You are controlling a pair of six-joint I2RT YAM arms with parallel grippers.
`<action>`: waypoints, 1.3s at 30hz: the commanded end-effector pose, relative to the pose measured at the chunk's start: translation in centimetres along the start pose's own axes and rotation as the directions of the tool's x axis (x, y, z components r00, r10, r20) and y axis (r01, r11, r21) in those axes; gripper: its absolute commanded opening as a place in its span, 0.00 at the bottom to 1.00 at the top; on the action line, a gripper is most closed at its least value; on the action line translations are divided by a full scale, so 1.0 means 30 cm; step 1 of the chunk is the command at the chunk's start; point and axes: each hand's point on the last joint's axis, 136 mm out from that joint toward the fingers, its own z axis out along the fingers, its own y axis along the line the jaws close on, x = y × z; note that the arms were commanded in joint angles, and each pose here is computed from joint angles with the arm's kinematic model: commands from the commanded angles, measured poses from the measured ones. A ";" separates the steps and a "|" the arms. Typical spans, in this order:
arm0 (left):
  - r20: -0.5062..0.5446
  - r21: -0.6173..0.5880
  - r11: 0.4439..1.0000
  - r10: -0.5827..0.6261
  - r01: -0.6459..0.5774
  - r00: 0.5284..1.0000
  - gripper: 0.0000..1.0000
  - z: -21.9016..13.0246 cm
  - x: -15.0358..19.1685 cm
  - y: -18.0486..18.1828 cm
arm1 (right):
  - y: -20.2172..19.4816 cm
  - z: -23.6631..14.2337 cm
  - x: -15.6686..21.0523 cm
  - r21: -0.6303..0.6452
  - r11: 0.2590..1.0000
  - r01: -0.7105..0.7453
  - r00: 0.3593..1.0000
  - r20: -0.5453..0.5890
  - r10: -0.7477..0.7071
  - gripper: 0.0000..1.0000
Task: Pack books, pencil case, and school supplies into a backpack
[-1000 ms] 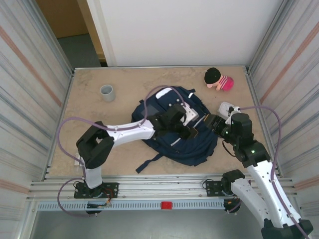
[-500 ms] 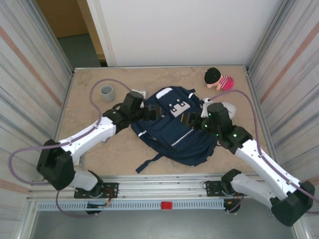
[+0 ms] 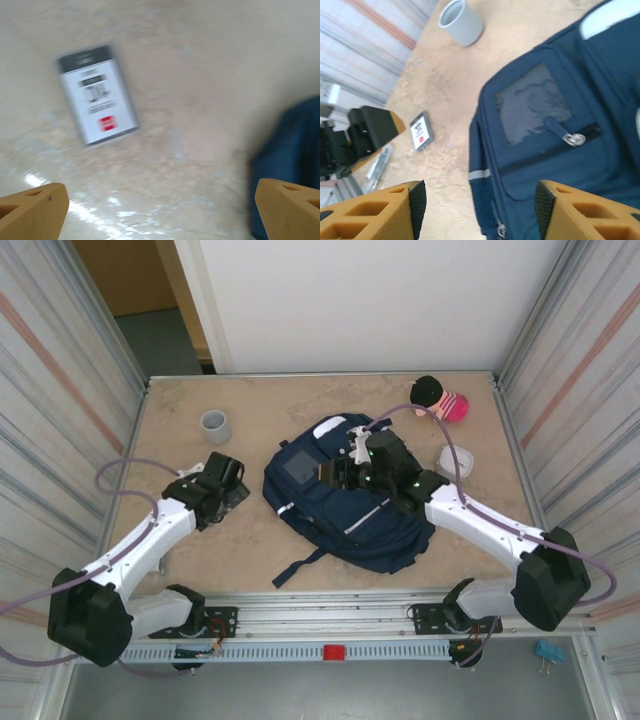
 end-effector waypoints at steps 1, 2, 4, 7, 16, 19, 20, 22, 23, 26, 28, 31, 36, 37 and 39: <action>-0.015 -0.140 0.984 -0.116 0.112 0.993 0.96 0.004 0.024 0.125 | 0.103 0.021 -0.044 -0.116 0.993 0.025 1.000 0.017 -0.024 0.60; -0.020 -0.146 0.982 -0.125 0.121 0.992 0.96 0.008 0.024 0.132 | 0.108 0.030 -0.038 -0.125 0.992 0.024 1.000 0.009 -0.023 0.60; -0.044 -0.149 0.979 -0.149 0.141 0.988 0.96 0.026 0.027 0.142 | 0.109 0.045 -0.023 -0.135 0.991 0.021 1.000 -0.006 -0.022 0.60; -0.116 -0.152 0.971 -0.201 0.183 0.973 0.93 0.063 0.039 0.153 | 0.108 0.057 -0.013 -0.144 0.989 0.023 1.000 -0.015 -0.026 0.60; -0.163 -0.170 0.971 -0.199 0.171 0.966 0.85 0.128 -0.011 0.140 | 0.087 0.093 -0.002 -0.130 0.991 0.023 0.999 -0.030 -0.028 0.61; -0.234 -0.159 0.967 -0.234 0.201 0.944 0.82 0.171 -0.004 0.128 | 0.082 0.104 -0.001 -0.128 0.992 0.013 0.999 -0.035 -0.018 0.61; -0.253 -0.160 0.965 -0.243 0.207 0.936 0.82 0.184 -0.002 0.126 | 0.080 0.108 0.001 -0.128 0.992 0.012 0.999 -0.036 -0.017 0.61; -0.275 -0.166 0.963 -0.252 0.212 0.928 0.81 0.200 -0.007 0.123 | 0.074 0.111 -0.001 -0.123 0.992 0.008 0.999 -0.035 -0.012 0.61; -0.277 -0.168 0.963 -0.249 0.209 0.928 0.81 0.205 -0.013 0.121 | 0.070 0.113 -0.003 -0.120 0.993 0.008 0.999 -0.035 -0.012 0.61; -0.284 -0.171 0.963 -0.250 0.208 0.926 0.81 0.220 -0.031 0.107 | 0.059 0.121 -0.006 -0.117 0.993 0.003 0.999 -0.037 -0.008 0.61; -0.294 -0.166 0.963 -0.254 0.213 0.921 0.82 0.231 -0.040 0.094 | 0.053 0.126 -0.010 -0.117 0.993 -0.002 0.999 -0.038 -0.002 0.61; -0.319 -0.168 0.960 -0.266 0.222 0.910 0.82 0.246 -0.054 0.084 | 0.042 0.132 -0.011 -0.116 0.993 -0.011 0.999 -0.042 0.006 0.60; -0.364 -0.194 0.952 -0.295 0.238 0.883 0.81 0.264 -0.046 0.094 | 0.021 0.138 -0.019 -0.109 0.994 -0.025 0.999 -0.041 0.021 0.60; -0.371 -0.199 0.949 -0.304 0.245 0.877 0.81 0.270 -0.044 0.097 | 0.018 0.140 -0.020 -0.110 0.994 -0.028 0.999 -0.041 0.024 0.60; -0.377 -0.209 0.945 -0.317 0.254 0.870 0.81 0.278 -0.041 0.106 | 0.012 0.143 -0.023 -0.112 0.993 -0.035 0.999 -0.041 0.031 0.60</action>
